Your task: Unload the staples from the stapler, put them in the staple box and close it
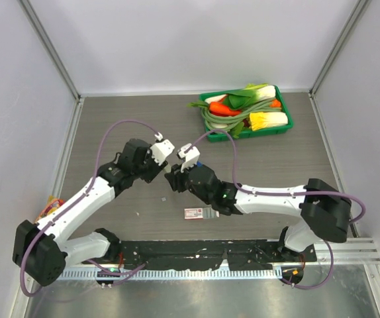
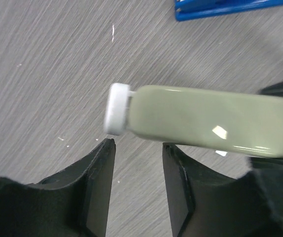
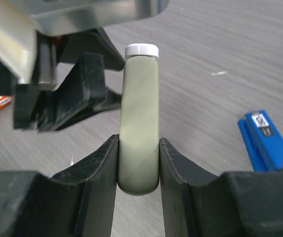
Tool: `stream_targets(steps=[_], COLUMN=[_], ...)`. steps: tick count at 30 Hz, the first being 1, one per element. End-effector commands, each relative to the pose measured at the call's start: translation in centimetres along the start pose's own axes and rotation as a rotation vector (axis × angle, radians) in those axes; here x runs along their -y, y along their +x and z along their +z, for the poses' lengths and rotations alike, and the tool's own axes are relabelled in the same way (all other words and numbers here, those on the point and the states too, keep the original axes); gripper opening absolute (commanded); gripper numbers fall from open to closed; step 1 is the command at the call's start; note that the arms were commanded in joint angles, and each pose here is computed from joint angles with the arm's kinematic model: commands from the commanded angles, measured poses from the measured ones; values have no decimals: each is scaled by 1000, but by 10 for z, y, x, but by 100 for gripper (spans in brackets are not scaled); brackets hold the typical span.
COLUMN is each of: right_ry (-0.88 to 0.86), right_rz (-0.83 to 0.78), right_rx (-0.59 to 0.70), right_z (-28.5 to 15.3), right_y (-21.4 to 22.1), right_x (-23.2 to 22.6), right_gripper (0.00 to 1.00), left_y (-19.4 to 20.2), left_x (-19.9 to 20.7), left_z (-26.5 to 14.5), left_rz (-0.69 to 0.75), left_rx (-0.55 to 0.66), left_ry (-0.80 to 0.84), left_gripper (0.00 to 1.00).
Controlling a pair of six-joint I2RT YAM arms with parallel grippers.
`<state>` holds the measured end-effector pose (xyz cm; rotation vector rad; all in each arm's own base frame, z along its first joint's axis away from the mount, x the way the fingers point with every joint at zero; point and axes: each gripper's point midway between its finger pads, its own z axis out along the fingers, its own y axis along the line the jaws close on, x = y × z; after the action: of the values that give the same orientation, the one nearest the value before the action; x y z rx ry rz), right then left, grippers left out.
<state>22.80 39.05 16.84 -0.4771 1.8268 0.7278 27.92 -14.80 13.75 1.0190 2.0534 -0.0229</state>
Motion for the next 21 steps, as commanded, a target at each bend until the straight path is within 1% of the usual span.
stream_targets(steps=[1, 2, 3, 5, 6, 7, 8, 9, 10, 11, 12, 13, 14, 15, 18, 20, 21], right_ry=[75, 74, 82, 86, 91, 94, 88, 89, 93, 98, 102, 104, 101, 99, 83, 73, 56], right_rz=[-17, -18, -28, -36, -43, -45, -53, -66, -72, -76, -82, -83, -81, -82, -85, -103, -97], right_rx=[145, 153, 145, 143, 133, 130, 115, 103, 94, 90, 83, 81, 82, 82, 89, 47, 51], right_z=[20, 23, 26, 29, 32, 33, 34, 37, 38, 39, 40, 41, 41, 41, 45, 46, 47], right_y=[-49, -53, -49, -49, -45, -45, -41, -37, -34, -35, -33, -33, -33, -34, -44, -42, -53], right_x=[-2, -5, -4, -3, -2, -2, -3, -3, -2, -2, -2, -2, -2, -3, -11, -14, -22], right_gripper=[1, 1, 1, 1, 1, 1, 1, 1, 1, 1, 1, 1, 1, 1, 1, 1, 1], left_y=[-23, -24, -27, -29, -32, -31, -34, -40, -35, -33, -46, -36, -41, -35, -25, -19, -18], left_x=[13, 14, 10, -3, -10, -28, -31, -43, -65, -72, -76, -98, -103, -115, -125, -122, -123], left_z=[-25, -29, -31, -39, -42, -46, -49, -56, -61, -63, -73, -81, -84, -87, -83, -80, -79], left_rz=[-100, -107, -115, -158, -200, -254, -289, -350, -415, -461, -503, -575, -597, -622, -634, -630, -619], left_rx=[38, 46, 57, 84, 96, 115, 145, 172, 183, 179, 236, 243, 266, 263, 257, 253, 262], left_ry=[166, 181, 175, 140, 126, 82, 107, 92, 50, 57, 116, 79, 113, 85, 57, 49, 40], left_gripper=[53, 57, 66, 74, 80, 84, 87, 96, 97, 97, 97, 97, 100, 100, 100, 100, 100])
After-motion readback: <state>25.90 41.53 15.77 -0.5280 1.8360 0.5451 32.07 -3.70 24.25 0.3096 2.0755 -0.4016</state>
